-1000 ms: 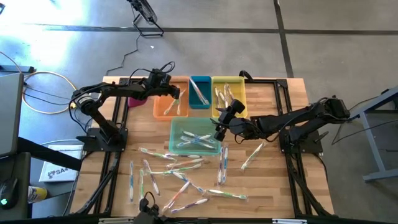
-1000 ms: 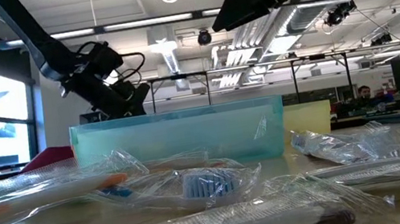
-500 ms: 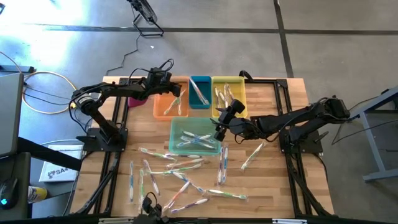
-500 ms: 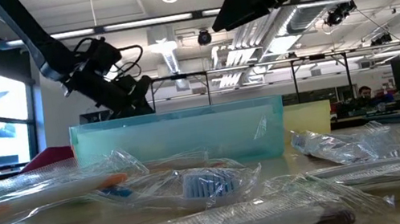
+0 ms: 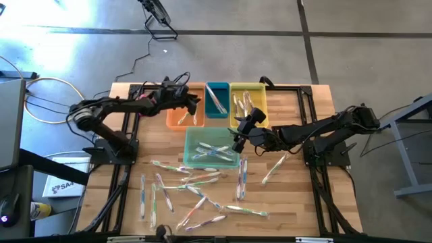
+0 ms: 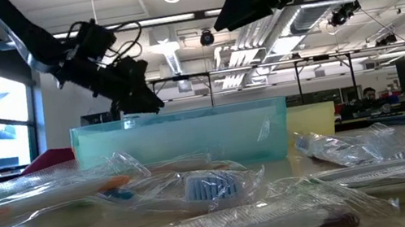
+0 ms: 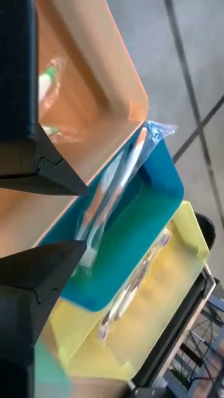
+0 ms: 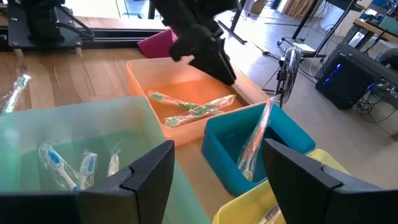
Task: Pick & Place Toothbrushes
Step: Put the green toothbrush into the orange bin
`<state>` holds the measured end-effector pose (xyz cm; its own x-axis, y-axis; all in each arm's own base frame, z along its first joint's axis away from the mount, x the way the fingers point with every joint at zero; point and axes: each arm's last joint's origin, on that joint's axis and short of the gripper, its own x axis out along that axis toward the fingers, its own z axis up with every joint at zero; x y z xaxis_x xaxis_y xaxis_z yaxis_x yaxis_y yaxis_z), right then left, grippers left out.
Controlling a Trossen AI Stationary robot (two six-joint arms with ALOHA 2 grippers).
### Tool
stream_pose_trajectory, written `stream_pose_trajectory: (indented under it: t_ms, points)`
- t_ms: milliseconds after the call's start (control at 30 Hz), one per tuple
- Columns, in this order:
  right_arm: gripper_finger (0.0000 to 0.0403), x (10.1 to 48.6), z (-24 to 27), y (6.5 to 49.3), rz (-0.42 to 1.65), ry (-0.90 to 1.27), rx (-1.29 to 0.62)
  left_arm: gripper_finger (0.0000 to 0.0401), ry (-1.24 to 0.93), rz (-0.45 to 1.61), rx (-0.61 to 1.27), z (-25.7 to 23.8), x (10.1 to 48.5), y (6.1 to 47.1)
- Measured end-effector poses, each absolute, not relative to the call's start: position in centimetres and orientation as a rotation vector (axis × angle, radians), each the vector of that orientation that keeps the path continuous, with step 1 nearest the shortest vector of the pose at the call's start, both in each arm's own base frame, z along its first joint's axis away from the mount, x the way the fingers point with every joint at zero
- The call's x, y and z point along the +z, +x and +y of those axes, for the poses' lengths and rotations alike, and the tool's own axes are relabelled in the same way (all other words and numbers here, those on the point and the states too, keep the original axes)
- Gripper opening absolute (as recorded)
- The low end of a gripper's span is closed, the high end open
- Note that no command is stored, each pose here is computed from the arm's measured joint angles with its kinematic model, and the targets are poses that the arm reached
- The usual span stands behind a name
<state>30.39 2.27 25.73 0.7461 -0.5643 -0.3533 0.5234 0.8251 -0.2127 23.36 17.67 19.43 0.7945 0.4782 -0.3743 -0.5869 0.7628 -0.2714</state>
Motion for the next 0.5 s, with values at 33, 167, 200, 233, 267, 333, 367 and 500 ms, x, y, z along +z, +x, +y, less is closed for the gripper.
stream_pose_trajectory:
  t_ms: [33, 167, 200, 233, 267, 333, 367, 500]
  points:
    - [0.0235, 25.7, 2.3, 30.4, 0.419, -0.101, -0.597, 0.0125, -0.378, 0.29, 0.589, 17.2, 19.5, 23.0]
    - [0.0235, 25.7, 2.3, 30.4, 0.423, -0.104, -0.597, 0.0125, -0.321, 0.269, 0.556, 15.1, 20.2, 21.6]
    - [0.0235, 25.7, 2.2, 30.4, 0.424, -0.105, -0.598, 0.0125, -0.304, 0.255, 0.544, 14.5, 20.5, 21.2]
    - [0.0235, 25.7, 2.2, 30.4, 0.424, -0.106, -0.598, 0.0125, -0.286, 0.245, 0.53, 13.9, 20.7, 20.8]
    - [0.0235, 25.7, 2.2, 30.4, 0.424, -0.106, -0.598, 0.0125, -0.273, 0.234, 0.519, 13.3, 20.8, 20.4]
    - [0.0235, 25.7, 2.2, 30.4, 0.425, -0.107, -0.6, 0.0125, -0.245, 0.206, 0.496, 12.2, 21.2, 19.4]
    - [0.0235, 25.7, 2.1, 30.4, 0.425, -0.106, -0.602, 0.0125, -0.233, 0.187, 0.486, 11.6, 21.4, 19.0]
    - [0.0235, 25.7, 1.9, 30.4, 0.426, -0.105, -0.609, 0.0125, -0.178, 0.103, 0.443, 9.7, 22.3, 17.2]
